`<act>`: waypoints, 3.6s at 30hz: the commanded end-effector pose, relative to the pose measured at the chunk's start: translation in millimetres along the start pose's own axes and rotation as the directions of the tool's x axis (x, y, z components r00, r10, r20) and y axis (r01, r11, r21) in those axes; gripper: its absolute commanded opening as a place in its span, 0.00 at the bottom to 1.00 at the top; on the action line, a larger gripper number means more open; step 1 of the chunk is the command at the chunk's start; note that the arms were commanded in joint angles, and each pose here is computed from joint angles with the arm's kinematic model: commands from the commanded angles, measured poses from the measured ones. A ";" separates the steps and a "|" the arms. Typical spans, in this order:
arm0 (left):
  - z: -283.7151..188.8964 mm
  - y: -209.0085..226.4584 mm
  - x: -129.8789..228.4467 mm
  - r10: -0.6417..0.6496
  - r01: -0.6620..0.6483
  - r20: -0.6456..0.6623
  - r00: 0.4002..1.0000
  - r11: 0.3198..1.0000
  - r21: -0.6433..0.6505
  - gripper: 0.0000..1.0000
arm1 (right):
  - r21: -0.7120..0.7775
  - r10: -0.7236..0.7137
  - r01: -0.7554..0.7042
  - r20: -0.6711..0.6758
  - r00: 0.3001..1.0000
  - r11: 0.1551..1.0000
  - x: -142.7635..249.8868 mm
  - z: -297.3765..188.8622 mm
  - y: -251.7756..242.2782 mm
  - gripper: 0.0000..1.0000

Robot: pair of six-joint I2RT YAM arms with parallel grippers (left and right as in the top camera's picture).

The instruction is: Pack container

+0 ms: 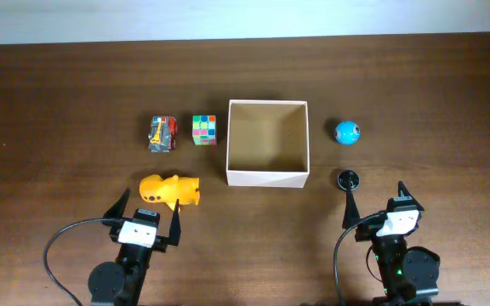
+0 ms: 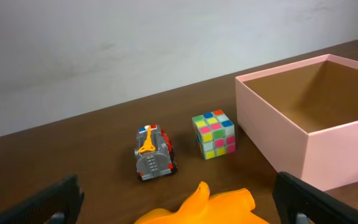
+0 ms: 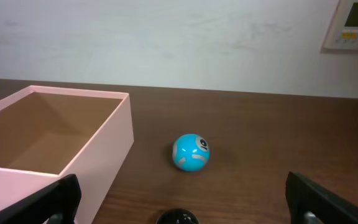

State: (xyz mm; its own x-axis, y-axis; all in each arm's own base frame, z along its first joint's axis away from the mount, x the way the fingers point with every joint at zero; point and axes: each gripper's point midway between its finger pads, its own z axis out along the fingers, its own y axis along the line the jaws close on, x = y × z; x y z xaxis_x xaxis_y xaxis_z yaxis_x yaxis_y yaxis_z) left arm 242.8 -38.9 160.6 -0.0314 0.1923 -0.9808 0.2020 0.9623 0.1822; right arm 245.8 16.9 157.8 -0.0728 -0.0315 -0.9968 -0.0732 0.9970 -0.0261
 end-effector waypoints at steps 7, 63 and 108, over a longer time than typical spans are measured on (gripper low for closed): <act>-0.1 -9.5 -1.4 0.015 -0.016 0.016 1.000 0.998 0.056 0.99 | -0.034 0.024 -0.024 0.001 1.000 0.999 0.9 -0.3 6.2 0.99; 198.3 57.9 21.5 -0.177 0.211 -0.790 0.587 0.975 -0.062 0.99 | 0.609 0.652 -0.239 -0.731 0.201 0.757 22.7 35.8 -104.3 0.98; 232.5 -24.4 -47.2 0.028 0.195 -0.849 0.528 0.969 0.153 0.31 | 0.637 0.677 -0.235 -0.711 0.191 0.735 24.0 29.8 -113.3 0.99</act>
State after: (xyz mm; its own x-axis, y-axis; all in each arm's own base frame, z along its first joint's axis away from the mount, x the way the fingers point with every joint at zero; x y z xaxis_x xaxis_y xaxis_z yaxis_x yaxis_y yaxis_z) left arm 465.4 -73.4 120.9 -0.9155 0.2240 -0.3342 0.2495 0.9677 -0.0350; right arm 279.1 -92.1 128.8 -0.7779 0.6129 -0.1383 0.5937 0.7891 0.1574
